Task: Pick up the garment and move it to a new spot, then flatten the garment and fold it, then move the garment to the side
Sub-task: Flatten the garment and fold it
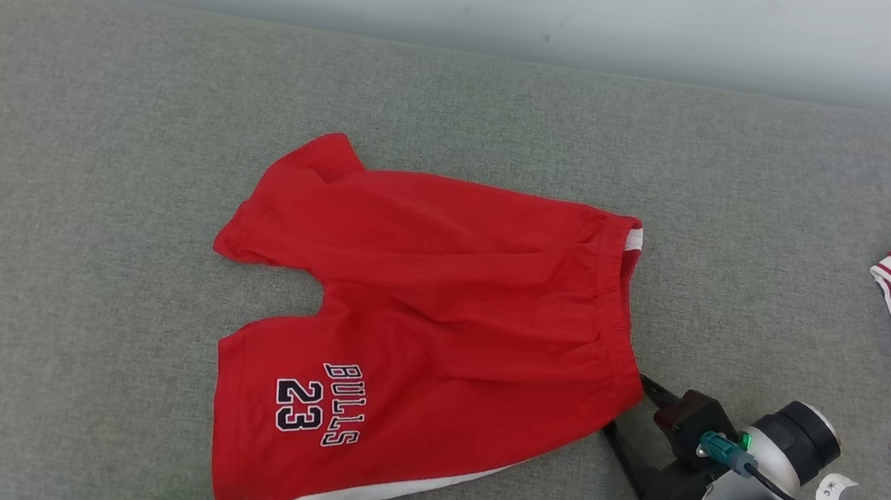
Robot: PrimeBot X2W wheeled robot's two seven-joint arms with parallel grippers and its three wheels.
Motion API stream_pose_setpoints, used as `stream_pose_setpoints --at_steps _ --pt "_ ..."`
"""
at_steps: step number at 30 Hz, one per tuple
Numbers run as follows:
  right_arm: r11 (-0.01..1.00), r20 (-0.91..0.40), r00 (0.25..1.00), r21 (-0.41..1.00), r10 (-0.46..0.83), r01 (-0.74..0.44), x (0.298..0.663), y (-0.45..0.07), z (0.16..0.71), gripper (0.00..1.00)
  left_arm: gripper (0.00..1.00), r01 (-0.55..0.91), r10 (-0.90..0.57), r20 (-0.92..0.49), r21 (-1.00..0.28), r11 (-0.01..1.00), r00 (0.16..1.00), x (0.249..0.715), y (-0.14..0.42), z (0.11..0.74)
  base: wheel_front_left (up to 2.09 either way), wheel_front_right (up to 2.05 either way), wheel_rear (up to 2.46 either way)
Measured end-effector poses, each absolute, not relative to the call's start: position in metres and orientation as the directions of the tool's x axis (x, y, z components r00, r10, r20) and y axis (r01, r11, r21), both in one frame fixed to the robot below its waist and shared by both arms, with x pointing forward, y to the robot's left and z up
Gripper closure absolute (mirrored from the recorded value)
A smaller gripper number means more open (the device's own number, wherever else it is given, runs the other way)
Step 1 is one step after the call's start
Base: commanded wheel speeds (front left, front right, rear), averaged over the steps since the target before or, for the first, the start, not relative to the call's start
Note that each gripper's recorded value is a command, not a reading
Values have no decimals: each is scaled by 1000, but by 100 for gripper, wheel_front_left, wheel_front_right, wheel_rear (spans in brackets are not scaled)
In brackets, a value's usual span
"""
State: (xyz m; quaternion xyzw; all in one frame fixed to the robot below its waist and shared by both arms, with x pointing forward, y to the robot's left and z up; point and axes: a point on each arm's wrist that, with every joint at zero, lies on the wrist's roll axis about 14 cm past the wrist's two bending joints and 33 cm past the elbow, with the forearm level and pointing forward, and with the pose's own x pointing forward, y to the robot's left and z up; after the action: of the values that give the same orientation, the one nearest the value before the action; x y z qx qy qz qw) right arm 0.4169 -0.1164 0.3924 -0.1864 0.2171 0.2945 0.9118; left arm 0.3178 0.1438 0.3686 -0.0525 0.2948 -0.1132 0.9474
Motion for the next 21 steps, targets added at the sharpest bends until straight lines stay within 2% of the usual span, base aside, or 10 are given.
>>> stream_pose_setpoints --at_steps 1,2,3,4,5,7,9,21 --pt "757 -504 733 -212 457 -618 417 -117 392 40 100 183 -245 -546 -167 969 801 318 144 369 0 0 0" --pt "757 -504 732 -210 458 -618 417 -117 392 41 100 182 -245 -545 -167 969 802 318 144 369 0 0 0" --pt "759 -503 733 -208 458 -617 417 -117 392 52 100 181 -243 -545 -167 969 802 318 144 369 0 0 0" --pt "760 -501 734 -207 458 -616 417 -118 392 56 100 178 -243 -546 -169 969 802 318 144 369 0 0 0" --pt "762 -501 735 -206 457 -614 417 -119 392 66 100 177 -241 -546 -168 970 802 318 144 368 0 0 0" --pt "763 -503 735 -205 455 -613 416 -119 392 75 100 175 -240 -544 -168 970 804 318 143 368 0 0 0" --pt "762 -504 734 -205 455 -614 416 -120 391 100 100 176 -241 -544 -170 970 804 319 143 368 0 0 0" --pt "768 -466 754 -213 463 -603 417 -125 406 100 100 166 -228 -513 -164 972 827 327 146 377 0 0 0"
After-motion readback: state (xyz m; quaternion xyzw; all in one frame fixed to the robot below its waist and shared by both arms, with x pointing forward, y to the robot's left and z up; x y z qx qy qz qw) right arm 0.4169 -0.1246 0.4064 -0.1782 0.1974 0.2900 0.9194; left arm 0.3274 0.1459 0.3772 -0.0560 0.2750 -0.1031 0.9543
